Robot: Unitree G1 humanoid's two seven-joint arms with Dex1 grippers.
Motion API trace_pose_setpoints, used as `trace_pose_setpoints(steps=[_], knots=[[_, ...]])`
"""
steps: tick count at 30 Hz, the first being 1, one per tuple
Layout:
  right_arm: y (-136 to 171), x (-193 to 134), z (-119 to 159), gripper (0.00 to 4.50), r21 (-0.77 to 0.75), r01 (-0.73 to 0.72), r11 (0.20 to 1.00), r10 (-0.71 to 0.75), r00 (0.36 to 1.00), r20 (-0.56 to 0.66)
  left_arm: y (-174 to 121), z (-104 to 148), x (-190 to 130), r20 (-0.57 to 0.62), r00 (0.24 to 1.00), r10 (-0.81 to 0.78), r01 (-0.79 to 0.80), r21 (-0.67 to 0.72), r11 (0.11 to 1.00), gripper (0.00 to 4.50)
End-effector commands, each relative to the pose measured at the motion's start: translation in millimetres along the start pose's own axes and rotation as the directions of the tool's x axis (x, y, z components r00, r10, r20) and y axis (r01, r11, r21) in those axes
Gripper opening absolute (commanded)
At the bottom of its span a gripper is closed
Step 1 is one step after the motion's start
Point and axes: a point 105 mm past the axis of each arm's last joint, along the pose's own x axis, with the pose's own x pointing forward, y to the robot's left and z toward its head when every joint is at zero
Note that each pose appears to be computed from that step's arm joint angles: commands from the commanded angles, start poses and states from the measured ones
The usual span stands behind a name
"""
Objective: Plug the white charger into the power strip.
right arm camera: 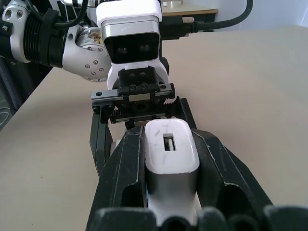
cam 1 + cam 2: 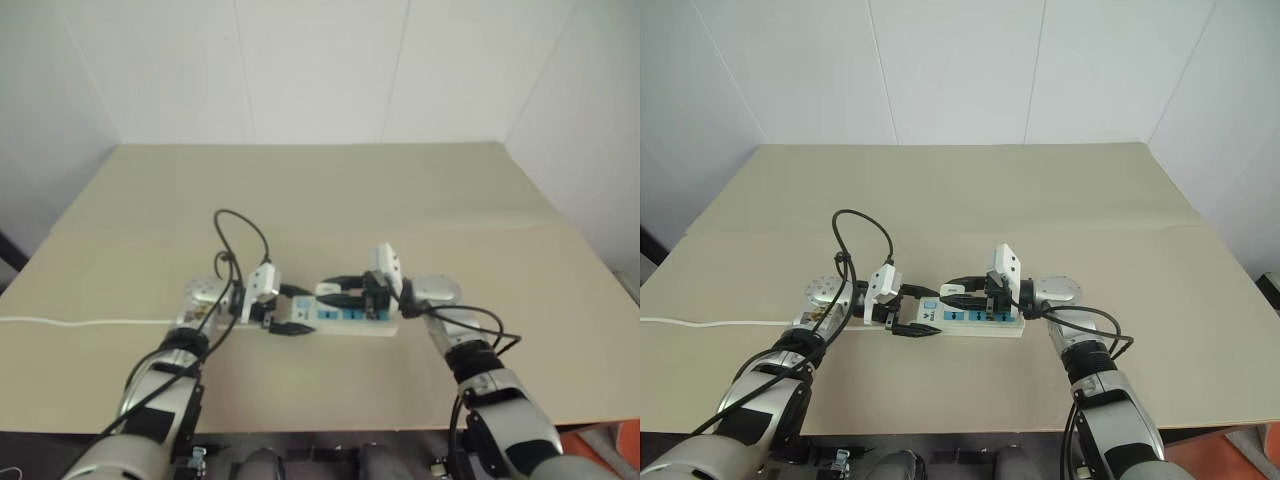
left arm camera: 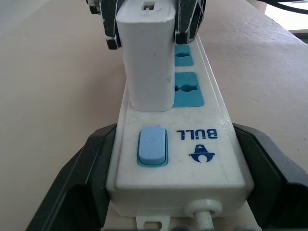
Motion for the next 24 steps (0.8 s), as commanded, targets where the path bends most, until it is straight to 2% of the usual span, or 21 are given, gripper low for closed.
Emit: trace_pose_setpoints(steps=[1,7,13,15,17,21,24], knots=[[15.9,-4.3,-40.6,2.47,0.09,-0.023,0.996,0.034,0.992,-0.12,-8.7,-12.2,2.1,-0.077,0.995,-0.057,0.056,-0.012,0.998,3.28],[13.0,-6.2,-37.9,4.44,0.058,-0.012,0.998,0.018,0.994,-0.108,-8.3,-12.9,1.3,-0.081,0.995,-0.052,0.052,-0.01,0.999,3.28],[11.1,-8.5,-34.5,4.48,0.026,-0.009,1.0,0.011,0.995,-0.104,-5.1,-11.2,2.9,-0.077,0.996,-0.048,0.045,-0.035,0.998,3.28],[9.5,-9.7,-33.6,4.5,0.017,-0.002,1.0,0.004,0.994,-0.106,-2.2,-5.9,4.3,-0.056,0.997,-0.046,0.044,-0.034,0.998,4.01],[8.4,-10.9,-32.2,4.5,0.013,-0.001,1.0,0.002,0.994,-0.105,-2.2,0.5,3.7,-0.026,0.997,-0.067,0.066,-0.026,0.997,4.46],[7.0,-15.5,-27.0,4.5,0.013,-0.005,1.0,0.006,0.995,-0.103,-4.3,4.3,-4.1,-0.025,0.996,-0.08,0.08,0.021,0.997,4.46],[3.1,-24.7,-13.8,4.5,-0.022,0.02,1.0,-0.021,0.997,-0.076,-0.7,9.8,-17.8,0.006,1.0,0.014,-0.014,0.116,0.993,4.46]])
